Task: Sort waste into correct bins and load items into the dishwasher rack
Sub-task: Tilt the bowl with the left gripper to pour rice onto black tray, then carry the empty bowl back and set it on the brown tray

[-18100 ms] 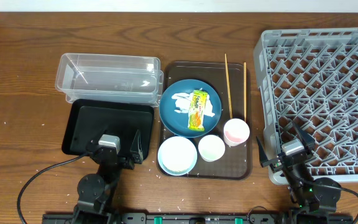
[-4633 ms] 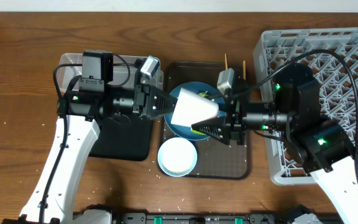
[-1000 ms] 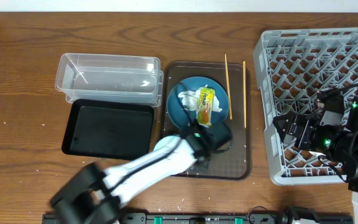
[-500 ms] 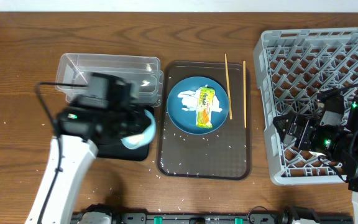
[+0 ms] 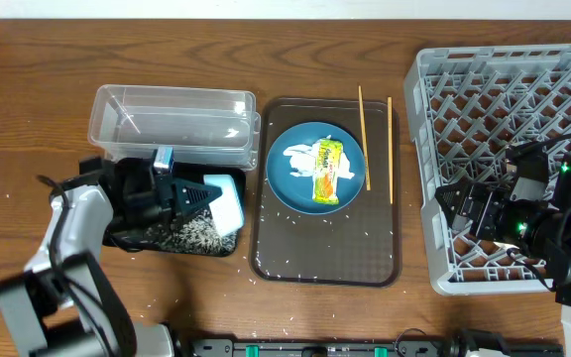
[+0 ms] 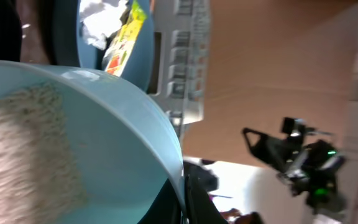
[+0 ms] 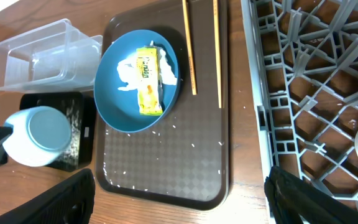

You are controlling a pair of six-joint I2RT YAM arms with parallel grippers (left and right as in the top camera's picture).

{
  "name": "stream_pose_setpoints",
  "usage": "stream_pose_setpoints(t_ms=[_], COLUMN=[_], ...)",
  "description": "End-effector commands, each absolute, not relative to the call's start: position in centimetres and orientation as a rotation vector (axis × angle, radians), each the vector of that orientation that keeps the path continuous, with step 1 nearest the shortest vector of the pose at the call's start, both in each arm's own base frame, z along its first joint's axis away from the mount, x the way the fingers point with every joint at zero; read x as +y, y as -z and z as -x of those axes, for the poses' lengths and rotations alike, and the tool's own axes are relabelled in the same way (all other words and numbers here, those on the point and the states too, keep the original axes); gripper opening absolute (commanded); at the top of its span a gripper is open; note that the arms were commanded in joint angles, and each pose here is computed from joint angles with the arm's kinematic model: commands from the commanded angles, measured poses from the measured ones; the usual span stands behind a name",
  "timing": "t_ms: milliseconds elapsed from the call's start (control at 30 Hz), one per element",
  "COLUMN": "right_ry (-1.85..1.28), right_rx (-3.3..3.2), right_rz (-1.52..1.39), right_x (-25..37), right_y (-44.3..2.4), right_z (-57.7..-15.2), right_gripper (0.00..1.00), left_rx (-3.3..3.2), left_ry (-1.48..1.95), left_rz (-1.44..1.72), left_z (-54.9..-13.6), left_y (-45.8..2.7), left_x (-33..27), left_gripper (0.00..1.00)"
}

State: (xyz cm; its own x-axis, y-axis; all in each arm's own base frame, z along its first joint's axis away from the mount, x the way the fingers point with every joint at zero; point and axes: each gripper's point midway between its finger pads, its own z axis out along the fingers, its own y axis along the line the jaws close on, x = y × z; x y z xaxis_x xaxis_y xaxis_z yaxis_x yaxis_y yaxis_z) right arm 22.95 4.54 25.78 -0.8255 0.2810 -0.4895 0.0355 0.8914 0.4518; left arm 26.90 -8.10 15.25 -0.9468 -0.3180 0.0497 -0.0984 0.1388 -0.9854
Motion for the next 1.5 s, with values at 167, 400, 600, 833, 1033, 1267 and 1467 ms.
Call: stream_pose_setpoints(t_ms=[167, 400, 600, 833, 1033, 1267, 1467], right_ry=[-0.589, -0.589, -0.589, -0.589, -0.589, -0.589, -0.588], right_rx=[2.487, 2.488, 2.487, 2.487, 2.488, 2.488, 2.487], right_rz=[-0.228, -0.228, -0.228, -0.228, -0.228, -0.228, -0.227], right_x=[4.7, 4.7, 4.7, 4.7, 4.8, 4.8, 4.7], right_y=[-26.0, -26.0, -26.0, -26.0, -26.0, -26.0, -26.0], right_z=[-22.9, -22.9, -22.9, -22.9, -22.9, -22.9, -22.9], right_gripper=[0.86, 0.85, 0.86, 0.86, 0.87, 0.87, 0.87], left_rx=[2.067, 2.054, 2.059, 2.056, 2.164, 2.132, 2.114], left_ry=[1.963, 1.948, 1.964, 1.963, 1.912, 1.963, 1.949], left_rz=[0.393, 0.405, 0.438, 0.432, 0.474, 0.534, 0.438], left_z=[-27.8, -28.0, -28.1, -27.9, -27.5, -27.6, -27.1], left_y=[-16.4, -16.4, -16.5, -16.4, -14.9, -15.3, -16.1], left_x=[-7.0, -6.5, -6.4, -6.5, -6.5, -6.4, -7.0], left_gripper=[0.06, 0.06, 0.06, 0.06, 0.06, 0.06, 0.06])
